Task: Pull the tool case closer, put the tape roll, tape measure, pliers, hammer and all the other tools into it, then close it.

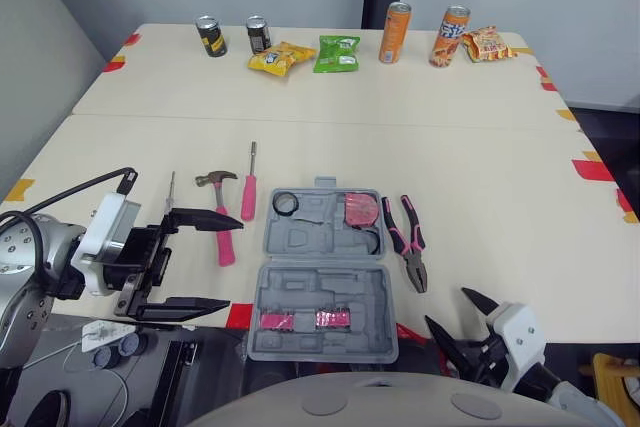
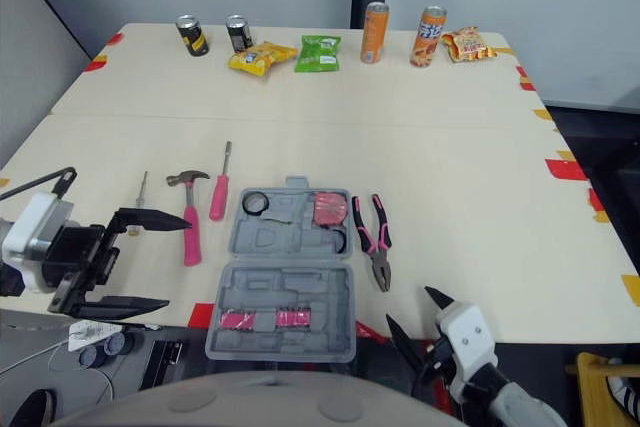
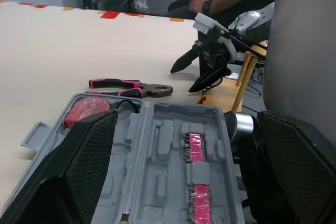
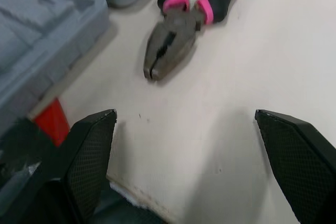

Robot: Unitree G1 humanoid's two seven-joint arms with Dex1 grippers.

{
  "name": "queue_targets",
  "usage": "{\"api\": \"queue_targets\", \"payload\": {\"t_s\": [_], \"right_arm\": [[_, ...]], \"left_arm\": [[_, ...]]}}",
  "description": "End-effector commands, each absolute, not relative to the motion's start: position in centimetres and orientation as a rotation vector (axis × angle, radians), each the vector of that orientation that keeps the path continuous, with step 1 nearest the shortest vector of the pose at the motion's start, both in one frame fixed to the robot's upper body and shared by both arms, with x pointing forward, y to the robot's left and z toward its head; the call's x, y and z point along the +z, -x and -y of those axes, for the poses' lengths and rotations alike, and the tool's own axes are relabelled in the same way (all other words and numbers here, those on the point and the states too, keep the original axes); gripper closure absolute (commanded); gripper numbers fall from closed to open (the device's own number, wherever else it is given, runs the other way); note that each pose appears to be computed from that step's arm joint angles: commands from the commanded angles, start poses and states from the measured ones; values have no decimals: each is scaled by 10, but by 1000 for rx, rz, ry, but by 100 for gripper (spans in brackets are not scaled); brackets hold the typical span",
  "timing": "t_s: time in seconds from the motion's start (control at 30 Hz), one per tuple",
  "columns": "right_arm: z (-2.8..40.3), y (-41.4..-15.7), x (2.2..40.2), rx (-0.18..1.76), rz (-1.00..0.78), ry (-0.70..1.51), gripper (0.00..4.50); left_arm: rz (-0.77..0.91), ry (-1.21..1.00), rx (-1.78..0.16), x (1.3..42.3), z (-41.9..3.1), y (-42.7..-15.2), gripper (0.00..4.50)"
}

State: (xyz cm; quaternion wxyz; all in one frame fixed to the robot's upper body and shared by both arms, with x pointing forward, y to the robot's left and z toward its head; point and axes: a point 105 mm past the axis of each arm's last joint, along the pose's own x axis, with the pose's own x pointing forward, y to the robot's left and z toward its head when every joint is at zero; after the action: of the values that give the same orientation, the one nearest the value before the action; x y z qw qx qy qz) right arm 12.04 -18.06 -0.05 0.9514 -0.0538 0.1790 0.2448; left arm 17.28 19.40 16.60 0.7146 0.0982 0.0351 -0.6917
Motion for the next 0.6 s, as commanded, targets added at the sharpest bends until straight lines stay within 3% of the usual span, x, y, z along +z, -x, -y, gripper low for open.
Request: {"api": "queue_targets", "payload": {"t_s": [0.03,0.6], "right_arm": [[182,-113,-1,487,-319,104,3],[162,-150,-5,510,-181,102,3]], "left_arm": [[-51,-230,-1579,174,-192,-169,0],[-43,-217,-1594,179,-189,-166,0]]}}
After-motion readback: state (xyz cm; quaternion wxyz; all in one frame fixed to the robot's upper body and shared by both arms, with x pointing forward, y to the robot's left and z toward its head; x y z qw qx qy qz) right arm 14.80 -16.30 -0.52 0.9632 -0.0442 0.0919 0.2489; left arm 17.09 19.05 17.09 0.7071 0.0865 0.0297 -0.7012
